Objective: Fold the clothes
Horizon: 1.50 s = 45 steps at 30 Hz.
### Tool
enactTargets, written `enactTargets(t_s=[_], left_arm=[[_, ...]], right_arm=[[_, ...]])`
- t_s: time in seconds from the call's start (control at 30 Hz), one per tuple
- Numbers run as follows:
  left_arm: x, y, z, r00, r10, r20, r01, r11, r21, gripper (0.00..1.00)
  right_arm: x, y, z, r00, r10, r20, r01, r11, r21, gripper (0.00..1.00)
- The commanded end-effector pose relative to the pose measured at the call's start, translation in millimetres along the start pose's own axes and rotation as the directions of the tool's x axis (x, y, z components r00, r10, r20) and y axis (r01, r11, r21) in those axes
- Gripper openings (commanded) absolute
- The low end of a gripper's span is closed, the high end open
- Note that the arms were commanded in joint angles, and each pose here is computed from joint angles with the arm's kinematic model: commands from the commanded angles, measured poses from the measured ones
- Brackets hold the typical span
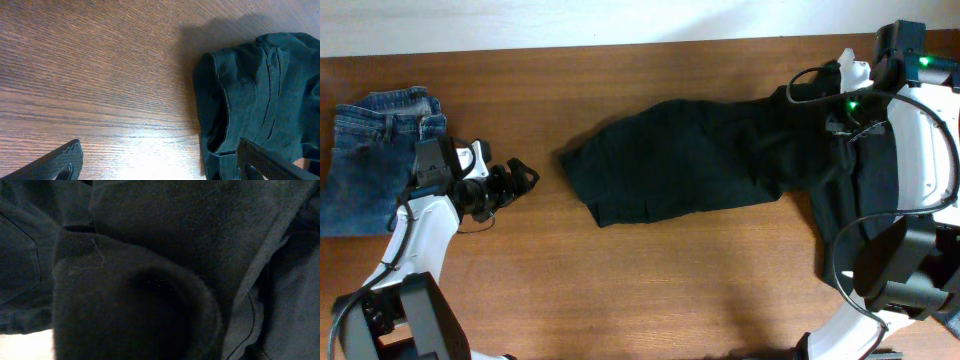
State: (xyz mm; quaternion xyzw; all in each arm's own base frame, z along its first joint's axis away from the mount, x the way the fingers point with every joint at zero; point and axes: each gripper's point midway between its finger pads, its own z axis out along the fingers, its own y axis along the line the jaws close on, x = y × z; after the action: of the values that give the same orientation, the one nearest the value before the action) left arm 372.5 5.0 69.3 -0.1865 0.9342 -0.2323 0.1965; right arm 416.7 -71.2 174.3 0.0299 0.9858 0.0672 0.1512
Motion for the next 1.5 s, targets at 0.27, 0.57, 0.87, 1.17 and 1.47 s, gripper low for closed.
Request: enactTargets(t_s=[0.27, 0.57, 0.87, 1.17, 1.47], left_arm=[[-7.7, -4.9, -8.2, 0.999, 0.035, 0.032, -0.035, 0.999, 0.001, 0.98], [-7.7, -4.9, -8.2, 0.999, 0.035, 0.032, -0.035, 0.999, 0.001, 0.98], [-7.7, -4.9, -8.2, 0.999, 0.035, 0.032, -0.035, 0.999, 0.001, 0.97], [-7.8, -4.9, -8.2, 0.999, 0.035, 0.032, -0.035, 0.999, 0.000, 0.98], [-7.8, -4.9, -8.2, 0.999, 0.035, 0.032, -0.035, 0.999, 0.000, 0.98]], right_arm=[[-3.5, 4.7, -5.1, 1.000, -0.016, 0.018, 0.017, 1.000, -0.009, 0.26], [-3.5, 4.7, -5.1, 1.000, -0.016, 0.018, 0.017, 1.000, -0.009, 0.27], [-3.5, 4.7, -5.1, 1.000, -0.016, 0.018, 0.017, 1.000, -0.009, 0.33], [-3.5, 4.7, -5.1, 1.000, -0.016, 0.018, 0.017, 1.000, -0.009, 0.38], [-3.5, 4.7, -5.1, 1.000, -0.016, 0.018, 0.017, 1.000, -0.009, 0.43]])
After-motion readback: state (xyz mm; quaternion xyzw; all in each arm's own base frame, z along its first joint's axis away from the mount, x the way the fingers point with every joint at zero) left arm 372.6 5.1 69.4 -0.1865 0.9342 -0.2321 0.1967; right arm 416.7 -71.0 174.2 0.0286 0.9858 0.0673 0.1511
